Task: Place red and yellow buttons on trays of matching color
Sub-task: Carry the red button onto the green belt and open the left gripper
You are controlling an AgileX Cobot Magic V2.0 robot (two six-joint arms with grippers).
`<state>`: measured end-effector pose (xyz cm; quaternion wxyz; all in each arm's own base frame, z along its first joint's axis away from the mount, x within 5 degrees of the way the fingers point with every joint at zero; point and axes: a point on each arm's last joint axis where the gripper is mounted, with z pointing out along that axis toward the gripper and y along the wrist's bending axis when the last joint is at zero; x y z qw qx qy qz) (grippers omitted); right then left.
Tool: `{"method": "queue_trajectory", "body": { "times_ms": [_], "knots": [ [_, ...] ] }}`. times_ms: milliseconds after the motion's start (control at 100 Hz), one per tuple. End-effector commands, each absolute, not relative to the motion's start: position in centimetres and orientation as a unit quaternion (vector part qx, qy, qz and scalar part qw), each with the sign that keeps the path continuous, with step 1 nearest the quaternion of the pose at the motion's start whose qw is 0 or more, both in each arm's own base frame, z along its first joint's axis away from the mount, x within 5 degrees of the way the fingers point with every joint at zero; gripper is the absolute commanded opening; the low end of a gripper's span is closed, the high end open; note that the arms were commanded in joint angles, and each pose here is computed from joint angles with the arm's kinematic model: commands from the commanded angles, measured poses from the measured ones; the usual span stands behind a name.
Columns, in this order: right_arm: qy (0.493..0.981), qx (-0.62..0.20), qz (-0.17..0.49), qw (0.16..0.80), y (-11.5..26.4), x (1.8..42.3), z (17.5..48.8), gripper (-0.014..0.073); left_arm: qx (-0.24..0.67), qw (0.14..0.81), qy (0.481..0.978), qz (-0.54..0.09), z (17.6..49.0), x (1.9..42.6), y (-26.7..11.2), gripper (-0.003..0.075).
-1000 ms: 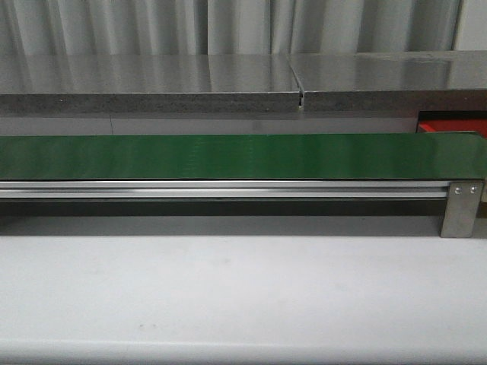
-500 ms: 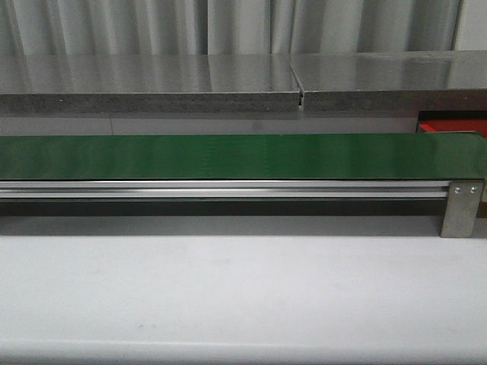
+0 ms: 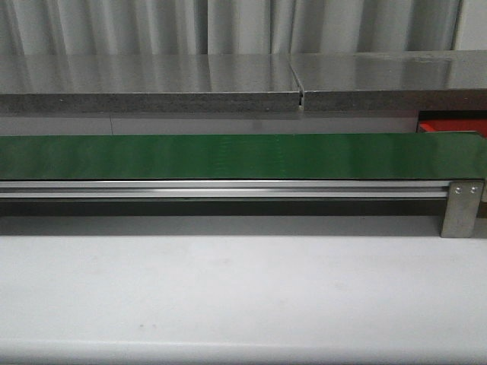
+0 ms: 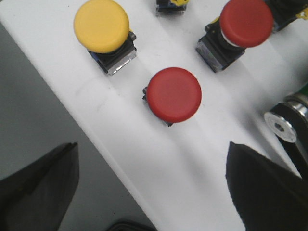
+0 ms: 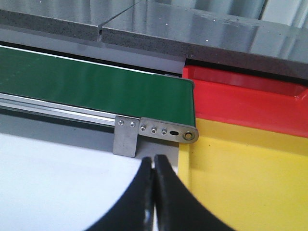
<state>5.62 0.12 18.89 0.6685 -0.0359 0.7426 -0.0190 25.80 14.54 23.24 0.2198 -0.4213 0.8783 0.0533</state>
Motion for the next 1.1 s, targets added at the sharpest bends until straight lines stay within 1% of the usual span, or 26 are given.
{"method": "queue_trajectory", "body": {
  "times_ms": [0, 210, 400, 660, 730, 770, 820, 990, 1090],
  "knots": [
    [0.700, -0.037, -0.022, 0.713, 0.1, 5.4, 20.5, -0.0068, -0.409, 0.261, 0.873, 0.056, 24.4, 27.2, 15.3, 0.0607],
    [0.700, -0.037, -0.022, 0.713, 0.1, 5.4, 20.5, -0.0068, -0.411, 0.245, 0.877, 0.054, 23.0, 29.1, 16.3, 0.0607],
    [0.700, -0.037, -0.022, 0.713, 0.1, 5.4, 20.5, -0.0068, -0.410, 0.240, 0.878, 0.054, 22.4, 30.5, 17.0, 0.0607],
    [0.700, -0.037, -0.022, 0.713, 0.1, 5.4, 20.5, -0.0068, -0.411, 0.229, 0.881, 0.054, 21.4, 31.1, 17.4, 0.0606],
    [0.700, -0.037, -0.022, 0.713, 0.1, 5.4, 20.5, -0.0068, -0.410, 0.228, 0.881, 0.055, 21.4, 31.1, 17.4, 0.0584],
    [0.700, -0.037, -0.022, 0.713, 0.1, 5.4, 20.5, -0.0068, -0.410, 0.228, 0.881, 0.056, 21.4, 31.1, 17.4, 0.0550],
    [0.700, -0.037, -0.022, 0.713, 0.1, 5.4, 20.5, -0.0068, -0.409, 0.228, 0.882, 0.057, 21.4, 31.1, 17.4, 0.0491],
    [0.700, -0.037, -0.022, 0.713, 0.1, 5.4, 20.5, -0.0068, -0.407, 0.227, 0.883, 0.059, 21.4, 31.0, 17.4, 0.0207],
    [0.700, -0.037, -0.022, 0.713, 0.1, 5.4, 20.5, -0.0068, -0.407, 0.226, 0.883, 0.059, 21.5, 30.9, 17.4, 0.0074]
  ]
}}
